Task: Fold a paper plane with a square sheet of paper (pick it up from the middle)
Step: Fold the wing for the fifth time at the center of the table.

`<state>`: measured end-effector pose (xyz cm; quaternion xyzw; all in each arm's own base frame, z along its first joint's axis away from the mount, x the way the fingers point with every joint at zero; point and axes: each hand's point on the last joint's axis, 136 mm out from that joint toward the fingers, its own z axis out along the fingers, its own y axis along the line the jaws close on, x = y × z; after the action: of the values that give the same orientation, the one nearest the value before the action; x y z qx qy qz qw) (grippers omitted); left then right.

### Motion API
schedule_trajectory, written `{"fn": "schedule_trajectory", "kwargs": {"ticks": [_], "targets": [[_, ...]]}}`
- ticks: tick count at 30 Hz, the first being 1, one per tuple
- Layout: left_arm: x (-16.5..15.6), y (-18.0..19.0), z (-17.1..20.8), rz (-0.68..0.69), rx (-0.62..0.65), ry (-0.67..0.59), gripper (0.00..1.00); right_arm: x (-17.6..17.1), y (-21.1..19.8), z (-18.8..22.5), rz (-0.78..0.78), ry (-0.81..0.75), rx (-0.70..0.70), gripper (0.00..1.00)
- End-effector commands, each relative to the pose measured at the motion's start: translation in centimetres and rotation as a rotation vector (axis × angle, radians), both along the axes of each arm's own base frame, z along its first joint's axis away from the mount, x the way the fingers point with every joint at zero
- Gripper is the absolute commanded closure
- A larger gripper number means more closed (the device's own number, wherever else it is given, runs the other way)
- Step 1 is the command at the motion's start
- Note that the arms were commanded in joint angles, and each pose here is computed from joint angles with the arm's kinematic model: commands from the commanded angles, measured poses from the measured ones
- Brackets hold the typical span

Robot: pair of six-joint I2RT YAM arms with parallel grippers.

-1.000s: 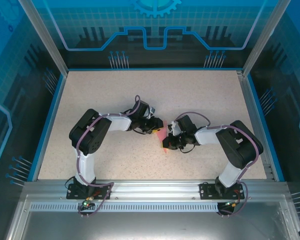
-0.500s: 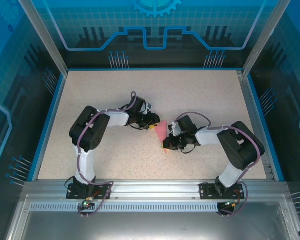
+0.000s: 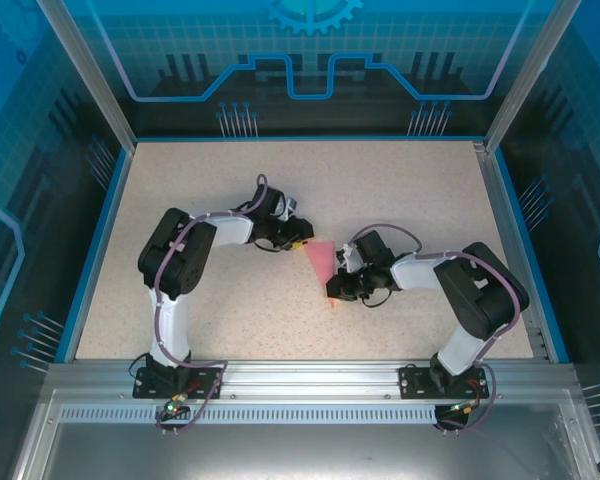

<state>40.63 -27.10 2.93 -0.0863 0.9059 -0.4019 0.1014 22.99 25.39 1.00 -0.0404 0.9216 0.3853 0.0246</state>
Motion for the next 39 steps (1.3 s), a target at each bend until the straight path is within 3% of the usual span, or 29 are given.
{"fn": "schedule_trajectory", "kwargs": {"ticks": [1, 7, 15, 22, 32, 39], "targets": [[1.1, 0.7, 1.3, -0.013, 0.036, -0.059, 0.62, -2.0, -1.3, -2.3, 0.007, 0.105, -0.074, 0.92], [1.1, 0.5, 6.0, -0.016, -0.003, -0.125, 0.59, -1.7, -1.3, -2.4, -0.006, 0.102, -0.081, 0.92], [-2.5, -2.3, 9.0, -0.056, -0.081, -0.135, 0.59, -1.4, -1.2, -2.3, -0.025, 0.094, -0.078, 0.92], [-4.8, -4.0, 5.2, -0.032, -0.060, -0.013, 0.65, -0.8, -1.0, -1.8, -0.042, 0.074, -0.066, 0.92], [-5.3, -5.7, 1.9, -0.050, -0.061, 0.048, 0.66, -0.8, -1.1, -1.6, -0.053, 0.068, -0.063, 0.92], [-5.5, -3.5, -2.5, -0.026, 0.115, 0.087, 0.68, 0.0, -0.4, 0.9, -0.058, 0.023, -0.017, 0.91]]}}
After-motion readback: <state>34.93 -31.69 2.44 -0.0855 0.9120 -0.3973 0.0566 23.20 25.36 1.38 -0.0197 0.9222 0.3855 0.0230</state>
